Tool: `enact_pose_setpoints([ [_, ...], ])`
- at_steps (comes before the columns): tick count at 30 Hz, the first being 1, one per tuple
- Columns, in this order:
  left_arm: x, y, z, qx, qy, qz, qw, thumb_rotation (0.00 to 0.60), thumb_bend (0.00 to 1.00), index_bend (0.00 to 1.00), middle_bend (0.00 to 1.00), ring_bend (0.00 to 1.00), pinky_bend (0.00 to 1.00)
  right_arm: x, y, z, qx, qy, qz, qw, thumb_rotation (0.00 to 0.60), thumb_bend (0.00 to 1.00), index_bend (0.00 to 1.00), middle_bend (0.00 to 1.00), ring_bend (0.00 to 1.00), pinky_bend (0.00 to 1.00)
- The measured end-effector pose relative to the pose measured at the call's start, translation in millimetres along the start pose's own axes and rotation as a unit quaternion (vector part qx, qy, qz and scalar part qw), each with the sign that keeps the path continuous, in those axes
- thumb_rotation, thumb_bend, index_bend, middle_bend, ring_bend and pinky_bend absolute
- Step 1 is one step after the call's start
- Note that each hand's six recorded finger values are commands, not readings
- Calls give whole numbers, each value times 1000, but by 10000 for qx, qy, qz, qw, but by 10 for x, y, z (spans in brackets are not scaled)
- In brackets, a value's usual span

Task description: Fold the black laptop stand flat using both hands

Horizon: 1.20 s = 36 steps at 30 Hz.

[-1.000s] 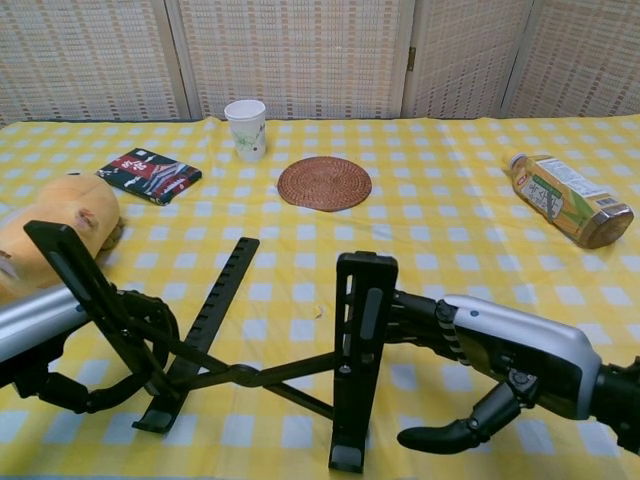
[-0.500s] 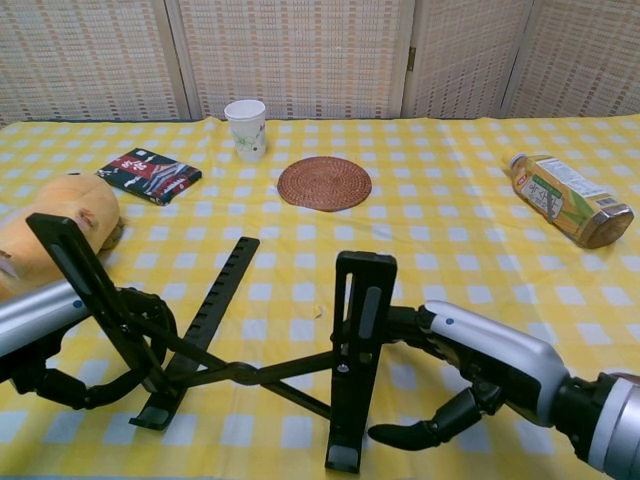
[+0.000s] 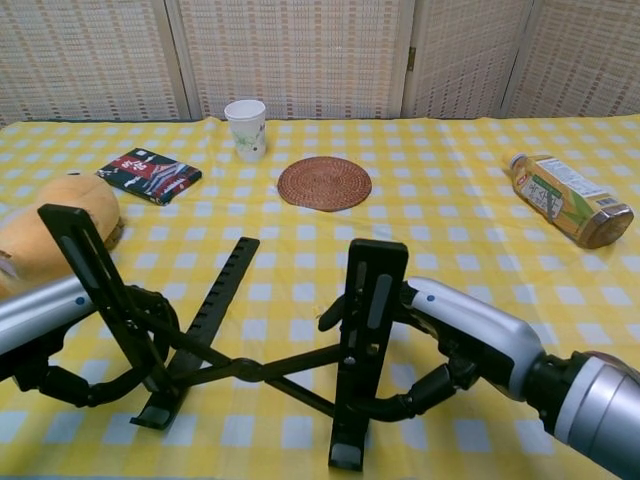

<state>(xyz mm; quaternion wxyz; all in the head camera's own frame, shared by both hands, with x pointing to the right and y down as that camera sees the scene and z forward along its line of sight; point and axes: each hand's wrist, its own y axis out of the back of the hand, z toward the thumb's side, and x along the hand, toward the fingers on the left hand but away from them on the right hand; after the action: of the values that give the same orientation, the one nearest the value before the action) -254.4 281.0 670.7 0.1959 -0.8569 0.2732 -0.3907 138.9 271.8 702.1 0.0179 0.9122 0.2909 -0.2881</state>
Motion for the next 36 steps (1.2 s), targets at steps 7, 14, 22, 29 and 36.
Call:
enact_pose_setpoints([
  [7,21,14,14,-9,-4,12,10000,600,491,595,433,320,289,-143,68,44,200,-10,-69,9998,600,263,348,256,217,45],
  [14,44,22,25,-1,4,19,10000,600,491,595,433,320,288,-320,150,159,663,38,-83,9978,600,263,348,256,219,45],
  [22,28,25,32,20,-4,12,10000,600,491,595,433,319,287,-364,247,324,1612,34,-49,9869,600,263,385,281,229,45],
  [29,17,14,42,37,-20,-4,10000,600,491,595,433,318,287,-242,309,414,2135,-231,-54,9767,600,264,427,294,246,45],
  [36,-1,4,52,37,-34,-17,10000,600,491,595,433,317,284,-101,346,303,2217,-574,-75,9734,600,263,472,308,258,46],
])
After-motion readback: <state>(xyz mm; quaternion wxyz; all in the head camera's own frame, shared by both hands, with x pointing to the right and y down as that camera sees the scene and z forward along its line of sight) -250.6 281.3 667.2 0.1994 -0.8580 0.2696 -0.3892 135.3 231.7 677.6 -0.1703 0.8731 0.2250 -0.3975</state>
